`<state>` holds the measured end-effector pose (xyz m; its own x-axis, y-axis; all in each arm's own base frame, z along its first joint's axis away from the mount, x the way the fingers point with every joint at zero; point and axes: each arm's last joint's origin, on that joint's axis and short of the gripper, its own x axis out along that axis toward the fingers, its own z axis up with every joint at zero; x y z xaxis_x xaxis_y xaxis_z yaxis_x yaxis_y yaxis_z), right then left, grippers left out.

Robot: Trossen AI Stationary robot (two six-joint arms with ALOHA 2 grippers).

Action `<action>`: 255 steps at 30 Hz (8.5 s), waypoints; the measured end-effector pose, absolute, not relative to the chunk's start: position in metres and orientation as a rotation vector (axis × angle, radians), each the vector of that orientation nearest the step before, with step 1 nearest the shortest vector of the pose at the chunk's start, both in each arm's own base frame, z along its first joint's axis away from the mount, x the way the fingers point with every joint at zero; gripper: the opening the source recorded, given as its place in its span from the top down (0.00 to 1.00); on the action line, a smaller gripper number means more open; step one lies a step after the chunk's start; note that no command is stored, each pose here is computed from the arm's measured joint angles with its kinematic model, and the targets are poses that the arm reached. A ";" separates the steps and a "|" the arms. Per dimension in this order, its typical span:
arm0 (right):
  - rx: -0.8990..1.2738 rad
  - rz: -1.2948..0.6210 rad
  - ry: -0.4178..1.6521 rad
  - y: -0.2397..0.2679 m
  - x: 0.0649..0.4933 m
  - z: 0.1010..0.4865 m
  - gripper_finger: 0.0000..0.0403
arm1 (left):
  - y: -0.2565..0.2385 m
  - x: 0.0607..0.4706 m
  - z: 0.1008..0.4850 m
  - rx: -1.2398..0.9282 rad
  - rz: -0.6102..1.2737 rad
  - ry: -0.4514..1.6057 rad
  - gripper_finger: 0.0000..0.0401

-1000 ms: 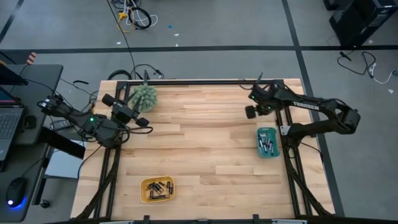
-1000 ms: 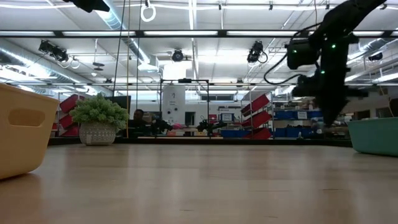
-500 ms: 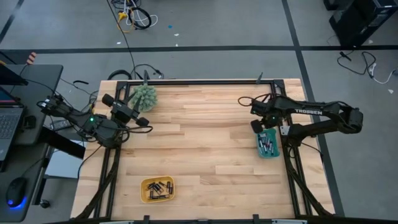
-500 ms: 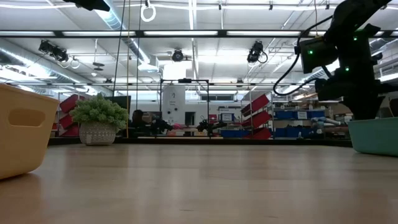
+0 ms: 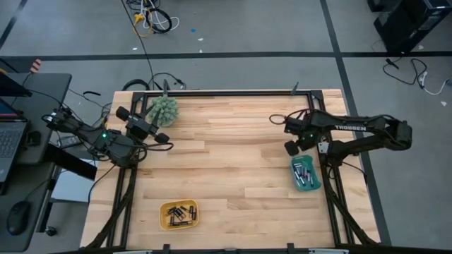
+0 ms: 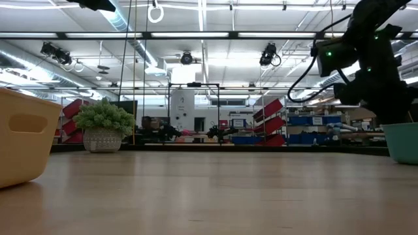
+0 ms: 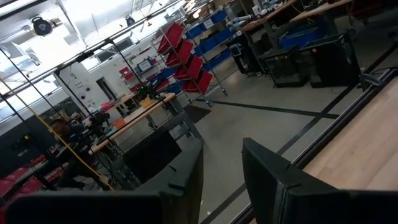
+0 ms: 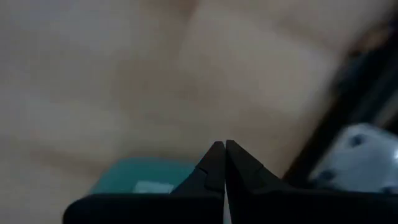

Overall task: Sort batteries
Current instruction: Put the black battery into the yellow bin, then adjust the yellow bin

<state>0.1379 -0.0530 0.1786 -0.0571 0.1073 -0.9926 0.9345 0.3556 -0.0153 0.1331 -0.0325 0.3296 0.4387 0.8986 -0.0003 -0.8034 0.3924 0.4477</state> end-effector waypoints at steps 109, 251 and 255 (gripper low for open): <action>0.913 -1.042 1.405 -0.108 0.145 0.146 0.58 | -0.032 0.133 0.330 0.398 1.099 0.249 0.73; 0.249 0.663 -0.011 0.129 0.506 0.104 0.90 | -0.038 0.143 0.333 0.075 0.947 0.065 0.73; 0.247 0.664 0.002 0.129 0.507 0.110 0.79 | -0.038 0.144 0.333 0.073 0.919 0.066 0.73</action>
<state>0.5066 0.1295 0.1105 0.7889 0.6097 0.0771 -0.6093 0.7596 0.2275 0.1436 -0.0384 0.3329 0.6049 0.7959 -0.0259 -0.7914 0.6044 0.0911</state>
